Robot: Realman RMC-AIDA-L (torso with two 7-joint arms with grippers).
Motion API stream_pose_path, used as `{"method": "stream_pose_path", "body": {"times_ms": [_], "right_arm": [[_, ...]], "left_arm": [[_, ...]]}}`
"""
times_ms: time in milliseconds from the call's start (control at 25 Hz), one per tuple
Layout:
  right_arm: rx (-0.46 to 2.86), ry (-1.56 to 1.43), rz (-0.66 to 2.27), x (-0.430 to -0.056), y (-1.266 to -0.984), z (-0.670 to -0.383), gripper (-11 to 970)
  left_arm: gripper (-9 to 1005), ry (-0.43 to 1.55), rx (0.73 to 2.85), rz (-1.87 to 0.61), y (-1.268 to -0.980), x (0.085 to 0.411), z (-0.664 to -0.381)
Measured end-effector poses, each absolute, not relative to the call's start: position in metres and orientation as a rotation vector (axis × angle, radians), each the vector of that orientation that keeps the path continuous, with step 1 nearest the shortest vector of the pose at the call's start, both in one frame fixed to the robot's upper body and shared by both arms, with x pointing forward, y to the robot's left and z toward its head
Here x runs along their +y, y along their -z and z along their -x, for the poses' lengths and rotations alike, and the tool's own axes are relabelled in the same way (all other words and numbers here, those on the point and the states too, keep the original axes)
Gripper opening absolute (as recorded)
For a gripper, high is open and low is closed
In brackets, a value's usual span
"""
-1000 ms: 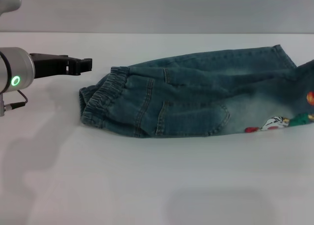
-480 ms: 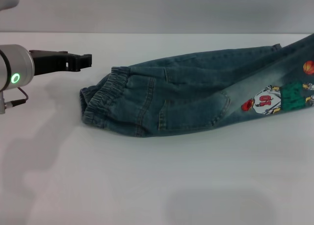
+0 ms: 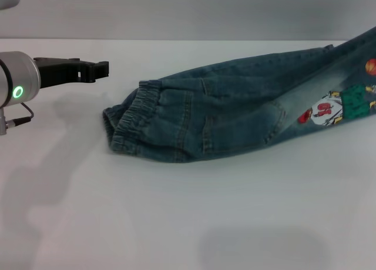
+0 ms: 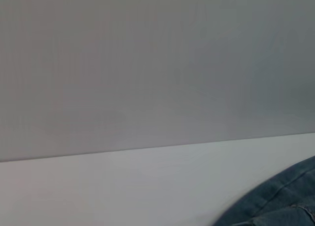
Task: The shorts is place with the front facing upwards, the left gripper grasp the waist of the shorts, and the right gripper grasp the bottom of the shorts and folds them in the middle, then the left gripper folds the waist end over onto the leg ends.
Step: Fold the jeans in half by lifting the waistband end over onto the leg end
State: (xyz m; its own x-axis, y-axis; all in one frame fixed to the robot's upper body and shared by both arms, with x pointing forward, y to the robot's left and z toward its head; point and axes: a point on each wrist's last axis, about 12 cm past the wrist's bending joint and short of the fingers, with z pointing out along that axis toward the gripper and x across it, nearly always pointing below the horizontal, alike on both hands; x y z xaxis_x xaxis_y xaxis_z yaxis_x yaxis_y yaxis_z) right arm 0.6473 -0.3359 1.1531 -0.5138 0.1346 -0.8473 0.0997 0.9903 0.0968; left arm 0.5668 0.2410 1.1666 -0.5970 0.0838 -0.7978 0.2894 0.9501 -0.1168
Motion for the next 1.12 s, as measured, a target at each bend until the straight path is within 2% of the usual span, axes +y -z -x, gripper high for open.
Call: {"method": "stream_pose_path", "body": {"times_ms": [120,400,840,960,1080,1120], "right_arm": [[2.085,-0.029,-0.184,-0.341,-1.152,-0.652,21],[2.092,0.061,-0.078,-0.336,-1.126,-0.664,26],[2.023,0.12,0.035,-0.316,-1.118,-0.672,240],[2.005,0.114,0.091,-0.299,-1.113,-0.67,342],[1.972,0.093,0.155,-0.274,-1.095,-0.658,445],[1.972,0.093,0.155,-0.274,-1.095,-0.658,562]], "left_arm": [[594,0.292,2.201,-0.26,-1.167,0.241,-0.567],[593,0.289,2.187,-0.265,-1.168,0.241,-0.568],[594,0.277,2.177,-0.271,-1.169,0.242,-0.569],[595,0.277,2.186,-0.271,-1.168,0.243,-0.569],[596,0.28,2.208,-0.274,-1.165,0.243,-0.568],[596,0.283,2.222,-0.275,-1.164,0.243,-0.567]]}}
